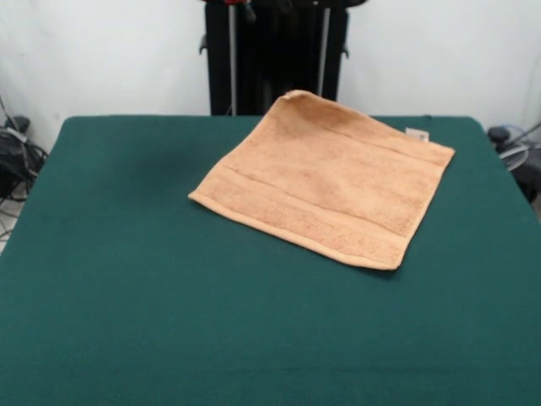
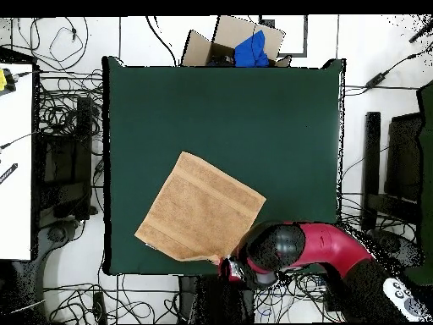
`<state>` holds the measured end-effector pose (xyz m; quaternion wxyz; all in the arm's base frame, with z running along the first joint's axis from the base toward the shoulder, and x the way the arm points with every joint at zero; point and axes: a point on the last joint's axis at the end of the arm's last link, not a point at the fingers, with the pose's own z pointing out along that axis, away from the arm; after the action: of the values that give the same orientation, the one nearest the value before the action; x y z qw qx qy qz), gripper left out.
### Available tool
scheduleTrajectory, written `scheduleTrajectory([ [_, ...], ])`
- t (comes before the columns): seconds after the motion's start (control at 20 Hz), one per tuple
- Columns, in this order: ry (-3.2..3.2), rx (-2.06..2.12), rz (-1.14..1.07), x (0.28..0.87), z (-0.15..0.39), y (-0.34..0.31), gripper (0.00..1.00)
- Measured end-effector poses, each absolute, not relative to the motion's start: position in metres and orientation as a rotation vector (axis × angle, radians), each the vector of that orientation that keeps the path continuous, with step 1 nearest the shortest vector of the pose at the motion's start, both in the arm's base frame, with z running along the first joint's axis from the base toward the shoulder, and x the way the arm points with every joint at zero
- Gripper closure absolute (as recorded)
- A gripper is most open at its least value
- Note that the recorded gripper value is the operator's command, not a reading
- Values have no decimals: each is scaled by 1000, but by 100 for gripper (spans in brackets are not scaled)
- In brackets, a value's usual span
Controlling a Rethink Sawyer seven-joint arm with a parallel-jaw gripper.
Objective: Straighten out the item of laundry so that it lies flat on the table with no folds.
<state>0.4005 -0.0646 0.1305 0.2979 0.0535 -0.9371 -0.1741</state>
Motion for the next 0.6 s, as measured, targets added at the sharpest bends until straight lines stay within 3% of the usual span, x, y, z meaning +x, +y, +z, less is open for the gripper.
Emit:
scheduleTrajectory([
  [0.6, -2782, 347, -412, 416, 78, 1, 0],
])
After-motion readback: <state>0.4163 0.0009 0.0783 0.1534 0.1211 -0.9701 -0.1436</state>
